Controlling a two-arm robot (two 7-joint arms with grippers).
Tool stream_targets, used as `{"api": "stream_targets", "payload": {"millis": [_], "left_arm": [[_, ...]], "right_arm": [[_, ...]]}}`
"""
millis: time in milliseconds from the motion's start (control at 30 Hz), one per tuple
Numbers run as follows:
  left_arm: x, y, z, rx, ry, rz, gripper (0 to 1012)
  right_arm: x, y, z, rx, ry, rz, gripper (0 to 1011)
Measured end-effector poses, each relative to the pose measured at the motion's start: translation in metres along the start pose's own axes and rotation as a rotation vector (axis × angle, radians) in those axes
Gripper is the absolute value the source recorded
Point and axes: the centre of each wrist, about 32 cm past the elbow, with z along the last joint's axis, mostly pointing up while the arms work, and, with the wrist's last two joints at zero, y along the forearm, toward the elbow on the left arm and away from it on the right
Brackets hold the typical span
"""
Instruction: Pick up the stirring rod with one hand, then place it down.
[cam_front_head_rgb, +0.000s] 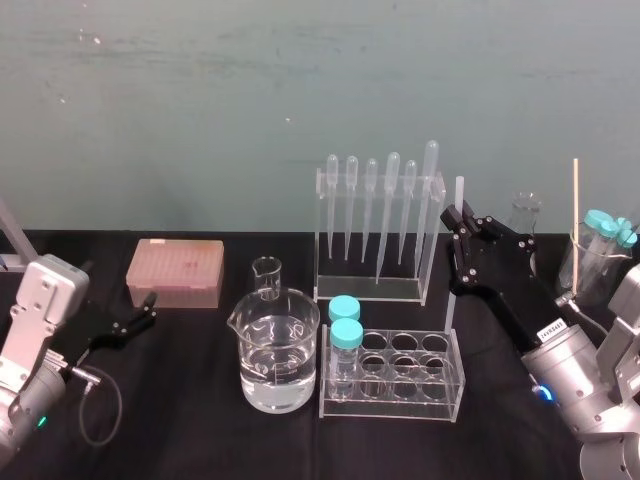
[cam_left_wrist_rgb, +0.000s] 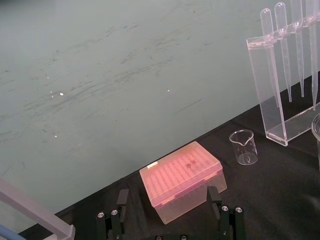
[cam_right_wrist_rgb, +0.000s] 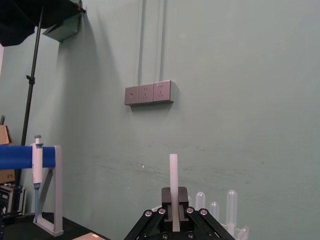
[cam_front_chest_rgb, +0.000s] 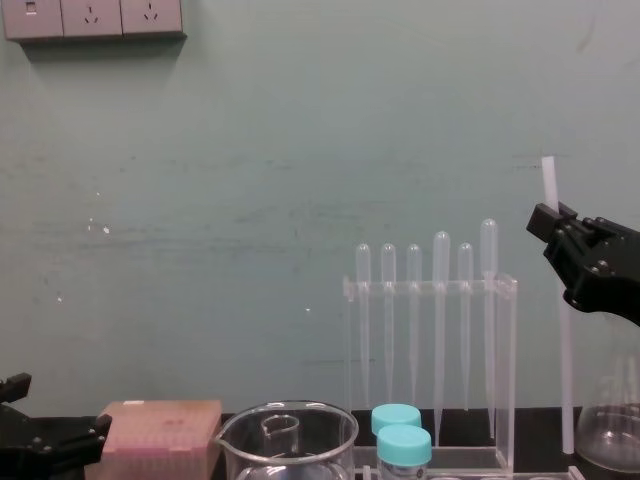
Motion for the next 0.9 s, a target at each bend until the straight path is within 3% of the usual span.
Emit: {"api": "stream_targets", "payload": {"millis": [900], "left_arm": [[0.0000, 0.0000, 0.0000, 0.000, 0.000, 0.000, 1000]], "right_arm": [[0.0018, -0.0021, 0.0053, -0.012, -0.004, 0.031, 66]]}}
